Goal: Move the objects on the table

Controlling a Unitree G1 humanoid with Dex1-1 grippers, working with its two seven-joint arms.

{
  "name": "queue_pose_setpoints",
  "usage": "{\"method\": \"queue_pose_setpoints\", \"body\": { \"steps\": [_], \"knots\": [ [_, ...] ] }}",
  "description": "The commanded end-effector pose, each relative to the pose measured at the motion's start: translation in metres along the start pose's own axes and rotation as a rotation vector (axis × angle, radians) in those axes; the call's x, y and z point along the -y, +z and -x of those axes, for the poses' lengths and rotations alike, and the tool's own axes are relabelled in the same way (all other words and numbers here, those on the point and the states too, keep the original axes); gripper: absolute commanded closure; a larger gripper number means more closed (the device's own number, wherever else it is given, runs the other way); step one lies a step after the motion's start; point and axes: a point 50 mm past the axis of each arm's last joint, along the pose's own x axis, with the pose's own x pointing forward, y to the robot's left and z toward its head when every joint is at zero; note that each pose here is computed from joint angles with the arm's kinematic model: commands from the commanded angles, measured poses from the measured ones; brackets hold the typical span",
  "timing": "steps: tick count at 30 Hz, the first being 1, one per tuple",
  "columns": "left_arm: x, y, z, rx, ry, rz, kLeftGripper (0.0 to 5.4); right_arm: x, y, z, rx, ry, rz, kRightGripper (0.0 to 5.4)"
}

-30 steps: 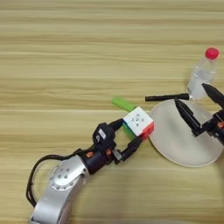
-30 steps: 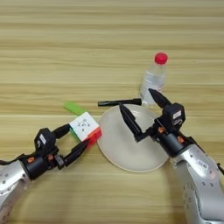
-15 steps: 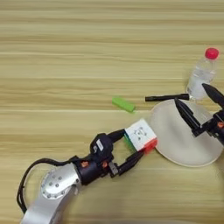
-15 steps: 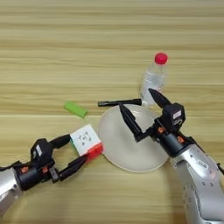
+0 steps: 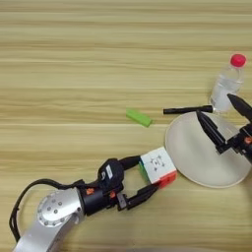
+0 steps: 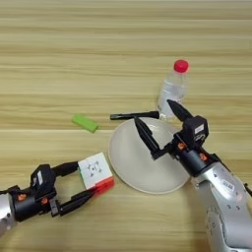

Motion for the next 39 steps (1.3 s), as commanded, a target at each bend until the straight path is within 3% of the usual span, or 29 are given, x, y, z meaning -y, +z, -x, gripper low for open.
{"method": "queue_pose_setpoints", "body": {
  "steps": [1,7,8,26,31,39],
  "knots": [
    [-0.001,-0.002,0.001,-0.026,-0.016,-0.007,2.14,0.001,0.002,-0.001,0.009,0.003,0.017,0.00],
    [-0.002,-0.007,-0.001,-0.043,-0.001,-0.005,2.14,0.000,0.002,-0.001,0.009,0.002,0.018,0.00],
    [-0.002,-0.008,-0.001,-0.045,0.001,-0.005,1.85,0.000,0.002,-0.001,0.009,0.001,0.018,0.00],
    [-0.004,-0.010,-0.004,-0.051,0.013,-0.009,0.20,0.002,0.002,-0.001,0.007,0.002,0.019,0.00],
    [-0.003,0.000,-0.006,0.008,0.011,-0.019,0.03,0.003,0.002,-0.001,0.007,0.003,0.020,0.00],
    [-0.005,0.029,-0.008,0.160,0.025,-0.010,0.03,0.003,0.003,-0.002,0.009,0.004,0.020,0.00]
  ]
}}
